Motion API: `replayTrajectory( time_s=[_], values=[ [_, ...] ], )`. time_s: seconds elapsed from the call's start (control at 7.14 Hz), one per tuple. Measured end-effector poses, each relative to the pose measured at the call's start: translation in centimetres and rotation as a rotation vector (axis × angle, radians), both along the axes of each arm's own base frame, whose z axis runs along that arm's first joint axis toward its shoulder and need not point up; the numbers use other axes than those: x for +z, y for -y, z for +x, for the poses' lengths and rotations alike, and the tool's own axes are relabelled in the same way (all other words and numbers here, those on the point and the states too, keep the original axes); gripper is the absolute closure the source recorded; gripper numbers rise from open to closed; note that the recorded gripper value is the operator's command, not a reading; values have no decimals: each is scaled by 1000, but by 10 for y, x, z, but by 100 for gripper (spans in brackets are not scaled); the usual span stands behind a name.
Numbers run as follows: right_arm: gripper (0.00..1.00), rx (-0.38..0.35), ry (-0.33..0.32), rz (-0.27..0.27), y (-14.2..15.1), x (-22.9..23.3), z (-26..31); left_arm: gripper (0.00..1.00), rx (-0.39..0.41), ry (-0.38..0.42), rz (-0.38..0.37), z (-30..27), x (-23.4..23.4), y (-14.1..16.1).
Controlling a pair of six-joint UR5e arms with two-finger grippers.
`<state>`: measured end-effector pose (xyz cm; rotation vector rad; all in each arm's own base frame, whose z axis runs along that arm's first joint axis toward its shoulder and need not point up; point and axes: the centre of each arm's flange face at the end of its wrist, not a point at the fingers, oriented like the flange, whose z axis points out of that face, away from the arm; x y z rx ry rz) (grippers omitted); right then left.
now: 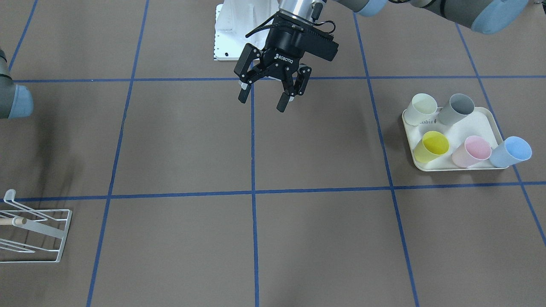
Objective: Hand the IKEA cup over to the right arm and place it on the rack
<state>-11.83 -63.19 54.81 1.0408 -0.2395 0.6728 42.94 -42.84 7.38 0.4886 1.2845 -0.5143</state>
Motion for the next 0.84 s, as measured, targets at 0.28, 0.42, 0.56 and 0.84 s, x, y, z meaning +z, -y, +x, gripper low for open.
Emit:
replayTrajectory(
  time_s=[0.28,0.42,0.56,0.84],
  values=[
    [100,-12,-4,-14,0,8,-8,0,-1,1,-1,0,1,0],
    [100,-18,-7,-21,0,12,-11,0,-1,2,-1,0,1,1],
    [100,-23,-10,-28,0,16,-14,0,-1,3,-2,0,1,1],
    [100,-32,-16,-39,-2,22,-20,0,0,3,-2,1,2,1]
  ],
)
